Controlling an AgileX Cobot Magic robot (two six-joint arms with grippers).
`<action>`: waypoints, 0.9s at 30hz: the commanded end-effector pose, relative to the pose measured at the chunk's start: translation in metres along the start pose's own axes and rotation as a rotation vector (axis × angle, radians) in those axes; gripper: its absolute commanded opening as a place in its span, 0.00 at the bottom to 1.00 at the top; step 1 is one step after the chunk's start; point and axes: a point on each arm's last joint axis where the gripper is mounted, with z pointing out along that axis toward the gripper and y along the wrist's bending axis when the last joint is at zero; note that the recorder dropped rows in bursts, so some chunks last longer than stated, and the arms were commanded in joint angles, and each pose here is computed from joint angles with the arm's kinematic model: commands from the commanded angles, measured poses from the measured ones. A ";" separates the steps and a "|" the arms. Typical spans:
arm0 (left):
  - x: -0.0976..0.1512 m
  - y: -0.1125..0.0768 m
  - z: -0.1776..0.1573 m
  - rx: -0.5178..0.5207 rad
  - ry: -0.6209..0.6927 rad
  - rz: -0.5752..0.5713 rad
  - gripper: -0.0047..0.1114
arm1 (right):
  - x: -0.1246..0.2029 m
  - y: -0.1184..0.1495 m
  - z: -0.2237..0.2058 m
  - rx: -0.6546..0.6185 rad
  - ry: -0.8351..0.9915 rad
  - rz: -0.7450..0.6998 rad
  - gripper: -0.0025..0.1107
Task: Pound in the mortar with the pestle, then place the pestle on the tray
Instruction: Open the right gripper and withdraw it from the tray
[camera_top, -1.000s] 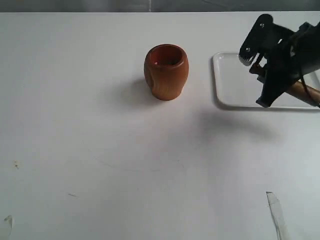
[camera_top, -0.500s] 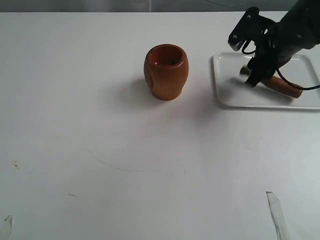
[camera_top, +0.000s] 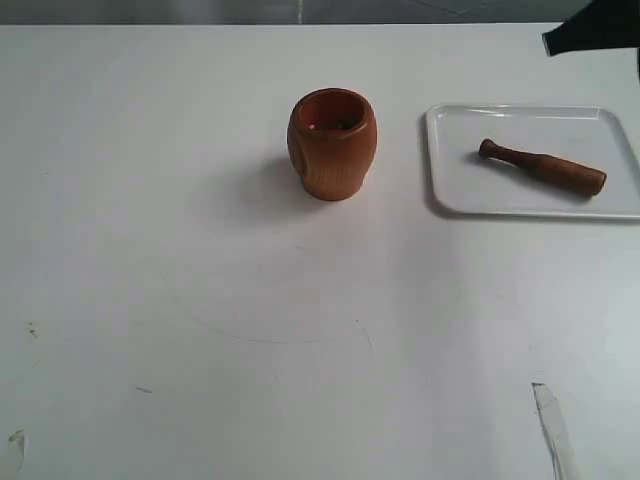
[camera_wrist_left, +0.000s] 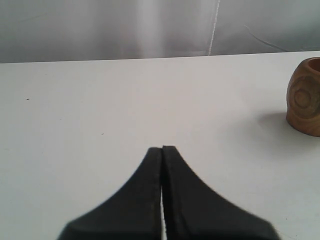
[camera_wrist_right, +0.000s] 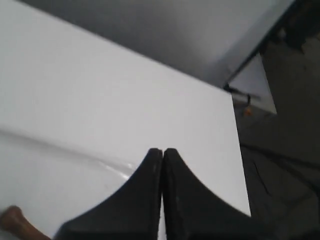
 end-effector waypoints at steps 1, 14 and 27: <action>0.000 -0.001 0.000 0.008 -0.007 -0.012 0.04 | 0.003 -0.005 -0.052 -0.113 -0.217 -0.007 0.02; 0.000 -0.001 0.000 0.008 -0.007 -0.012 0.04 | 0.074 -0.071 -0.153 0.575 0.028 -0.801 0.02; 0.000 -0.001 0.000 0.008 -0.007 -0.012 0.04 | 0.072 -0.024 -0.211 -0.336 -0.452 0.102 0.02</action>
